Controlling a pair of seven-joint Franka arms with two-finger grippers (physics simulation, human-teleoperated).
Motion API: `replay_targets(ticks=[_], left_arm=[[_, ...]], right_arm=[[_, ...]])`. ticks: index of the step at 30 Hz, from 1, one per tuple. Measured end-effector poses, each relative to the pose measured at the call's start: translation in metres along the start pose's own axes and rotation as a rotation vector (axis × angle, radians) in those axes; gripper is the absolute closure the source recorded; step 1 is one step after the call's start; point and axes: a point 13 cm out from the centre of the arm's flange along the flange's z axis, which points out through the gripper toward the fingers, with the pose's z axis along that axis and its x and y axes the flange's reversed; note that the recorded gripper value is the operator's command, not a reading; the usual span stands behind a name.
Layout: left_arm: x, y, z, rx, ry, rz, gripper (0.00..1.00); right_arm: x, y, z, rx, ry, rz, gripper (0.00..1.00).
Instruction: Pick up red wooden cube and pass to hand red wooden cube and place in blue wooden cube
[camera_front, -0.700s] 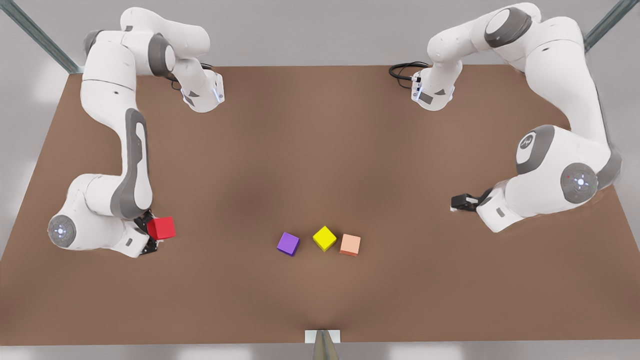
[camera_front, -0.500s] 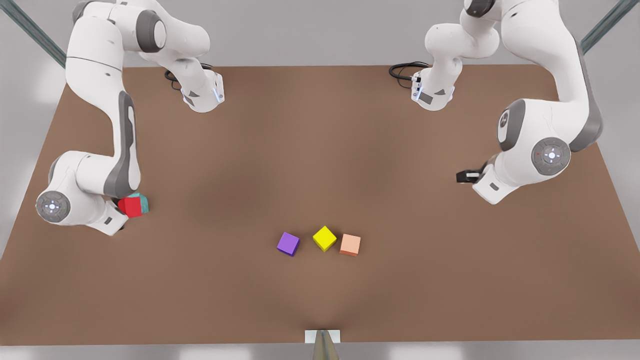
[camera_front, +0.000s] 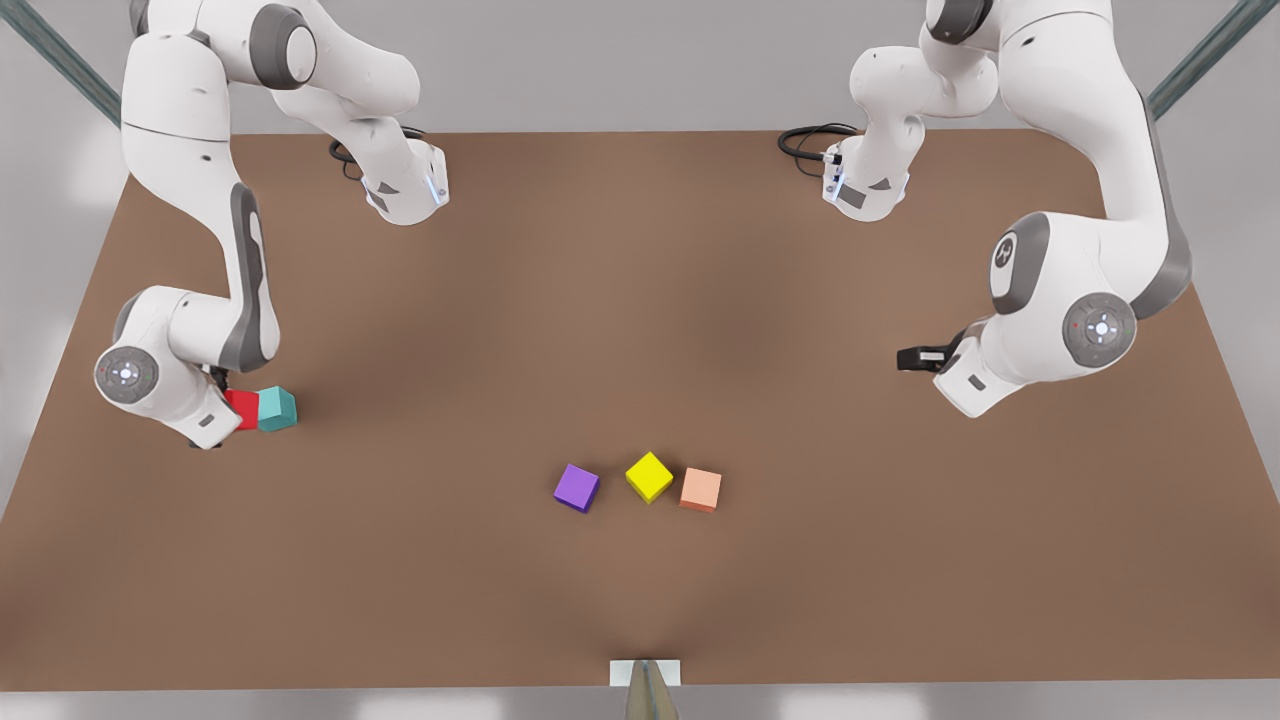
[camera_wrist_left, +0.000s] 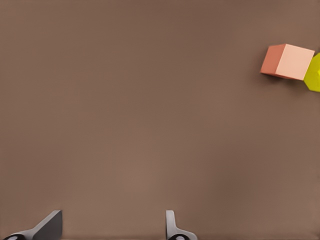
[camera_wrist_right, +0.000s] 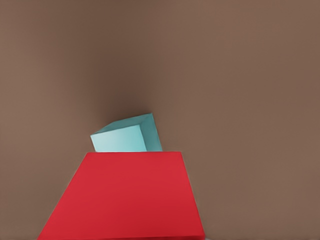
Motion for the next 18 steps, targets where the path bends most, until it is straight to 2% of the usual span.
replay_targets(ticks=[18], left_arm=[[0.000,0.001,0.001,-0.001,0.001,0.016,0.00]], right_arm=[[-0.010,0.043,0.059,-0.057,-0.051,0.065,0.47]])
